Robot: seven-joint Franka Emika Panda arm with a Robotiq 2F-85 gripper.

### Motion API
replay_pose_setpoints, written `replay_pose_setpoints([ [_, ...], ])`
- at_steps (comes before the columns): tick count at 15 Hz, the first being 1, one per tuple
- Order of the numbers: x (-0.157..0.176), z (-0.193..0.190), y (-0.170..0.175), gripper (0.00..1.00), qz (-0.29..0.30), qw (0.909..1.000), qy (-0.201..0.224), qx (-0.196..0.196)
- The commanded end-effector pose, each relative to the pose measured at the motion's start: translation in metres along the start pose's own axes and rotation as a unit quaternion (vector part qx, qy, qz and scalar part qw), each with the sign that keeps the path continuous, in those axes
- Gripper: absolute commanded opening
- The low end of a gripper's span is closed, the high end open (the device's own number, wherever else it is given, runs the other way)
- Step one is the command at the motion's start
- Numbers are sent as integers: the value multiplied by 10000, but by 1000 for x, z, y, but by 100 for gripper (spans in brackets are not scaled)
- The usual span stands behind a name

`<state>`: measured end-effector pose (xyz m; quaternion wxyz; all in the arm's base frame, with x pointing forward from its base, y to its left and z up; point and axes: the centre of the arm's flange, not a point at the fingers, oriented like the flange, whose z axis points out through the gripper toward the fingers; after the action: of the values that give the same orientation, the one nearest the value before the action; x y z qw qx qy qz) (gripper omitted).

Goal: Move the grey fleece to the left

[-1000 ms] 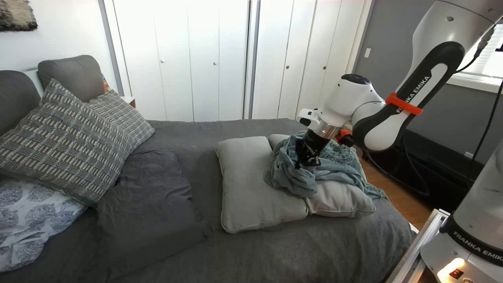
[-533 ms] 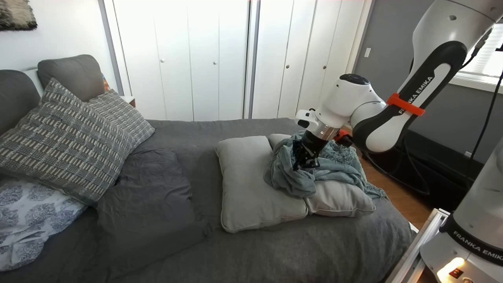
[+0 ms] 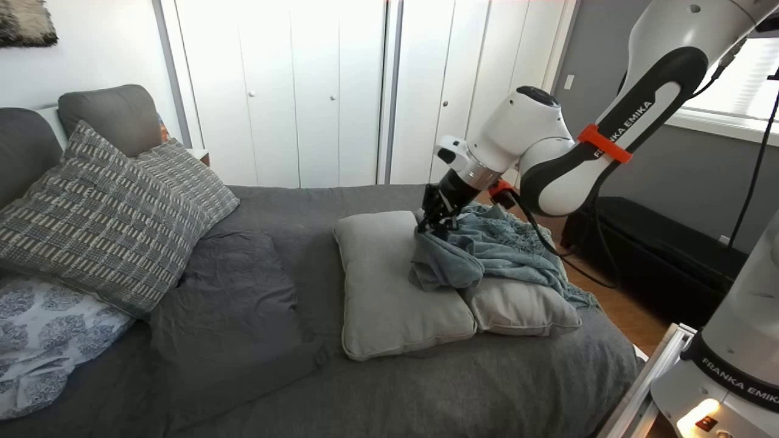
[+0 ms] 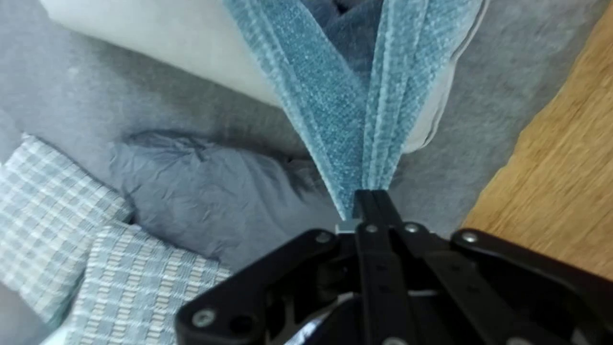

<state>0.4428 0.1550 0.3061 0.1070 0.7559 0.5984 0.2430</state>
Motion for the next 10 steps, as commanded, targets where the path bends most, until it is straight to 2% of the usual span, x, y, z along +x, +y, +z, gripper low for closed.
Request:
replay_pose_setpoints([
  [1,75,-16,37,0,391,9953,610,-649],
  [3,102,-32,54,0,556,9894,906,-987],
  [5,121,-41,71,0,554,9861,1056,-1155],
  [10,133,-21,87,0,465,9841,1183,-1244],
])
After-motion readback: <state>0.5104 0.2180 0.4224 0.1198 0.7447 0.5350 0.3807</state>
